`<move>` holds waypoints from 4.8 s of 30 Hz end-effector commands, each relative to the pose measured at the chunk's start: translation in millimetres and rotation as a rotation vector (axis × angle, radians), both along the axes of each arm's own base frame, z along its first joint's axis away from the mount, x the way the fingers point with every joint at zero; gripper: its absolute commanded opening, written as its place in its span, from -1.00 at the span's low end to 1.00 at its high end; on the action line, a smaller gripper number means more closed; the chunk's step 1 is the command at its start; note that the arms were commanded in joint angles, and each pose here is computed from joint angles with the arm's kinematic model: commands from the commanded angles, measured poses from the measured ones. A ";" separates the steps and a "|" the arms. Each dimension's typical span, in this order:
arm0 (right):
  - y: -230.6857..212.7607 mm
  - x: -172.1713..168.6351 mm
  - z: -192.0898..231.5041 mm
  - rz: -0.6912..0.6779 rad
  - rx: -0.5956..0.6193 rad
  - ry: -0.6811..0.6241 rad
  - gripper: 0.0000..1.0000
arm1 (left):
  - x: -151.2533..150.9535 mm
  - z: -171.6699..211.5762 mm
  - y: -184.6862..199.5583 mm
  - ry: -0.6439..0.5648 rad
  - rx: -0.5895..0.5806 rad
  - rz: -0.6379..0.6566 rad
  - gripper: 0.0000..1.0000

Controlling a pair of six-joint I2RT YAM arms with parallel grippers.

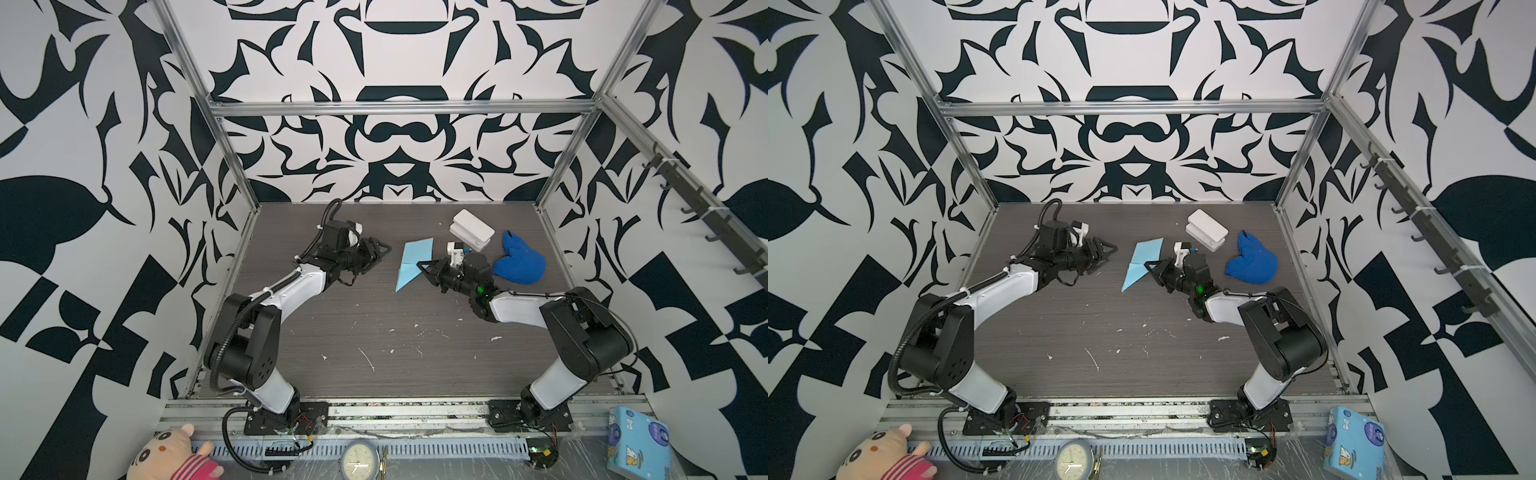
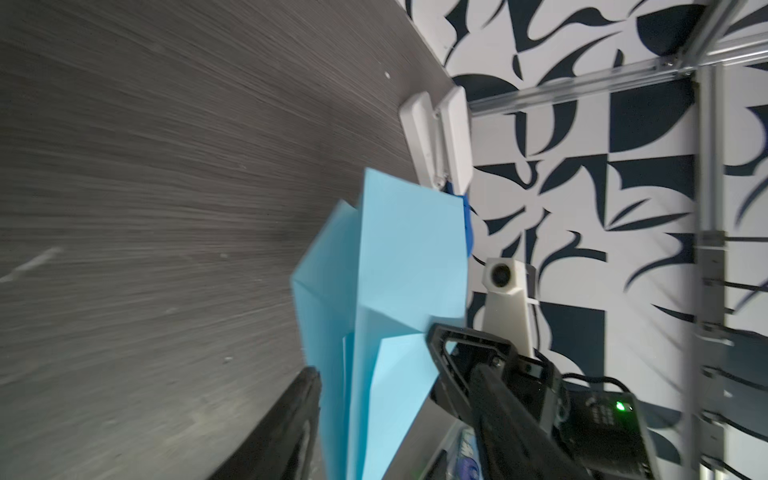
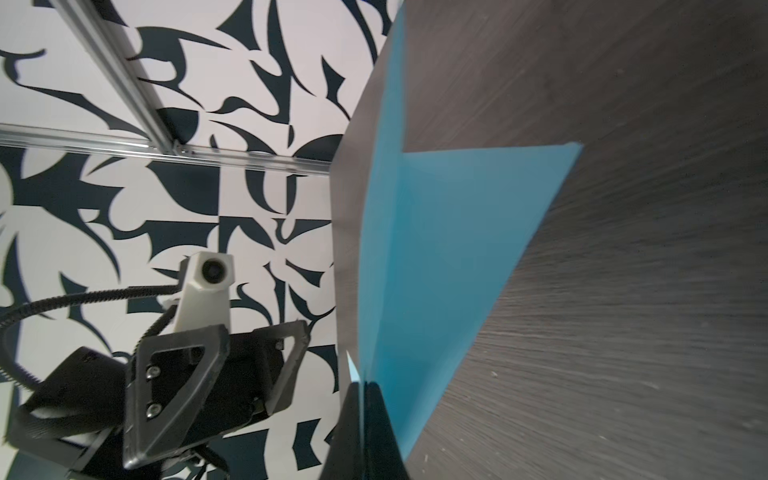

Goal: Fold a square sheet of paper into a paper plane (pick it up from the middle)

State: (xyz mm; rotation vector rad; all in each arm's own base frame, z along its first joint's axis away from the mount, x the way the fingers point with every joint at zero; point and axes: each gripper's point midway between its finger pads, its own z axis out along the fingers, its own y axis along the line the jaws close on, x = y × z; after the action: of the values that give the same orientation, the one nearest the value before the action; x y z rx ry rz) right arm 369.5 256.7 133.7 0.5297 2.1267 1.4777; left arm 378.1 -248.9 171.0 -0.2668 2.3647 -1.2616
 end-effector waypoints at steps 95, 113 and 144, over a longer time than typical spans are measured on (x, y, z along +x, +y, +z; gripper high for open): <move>-47.7 -14.9 -81.6 -0.156 -0.331 0.472 -0.95 | -84.7 -116.3 -131.6 -1.172 0.639 -0.698 -0.56; -60.8 -13.3 -65.6 -0.169 -0.384 0.397 0.00 | -93.3 -130.5 -131.2 -1.011 0.619 -0.765 -0.86; -115.7 -21.9 -23.7 -0.019 -0.636 0.062 0.63 | -100.3 -126.3 -135.8 -0.456 0.350 -0.700 -0.83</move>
State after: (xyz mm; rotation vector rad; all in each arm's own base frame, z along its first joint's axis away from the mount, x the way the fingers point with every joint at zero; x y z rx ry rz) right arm 352.5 140.9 103.4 0.4491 2.4661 0.7121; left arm 283.5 -380.1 46.5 0.9612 2.1923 -0.9100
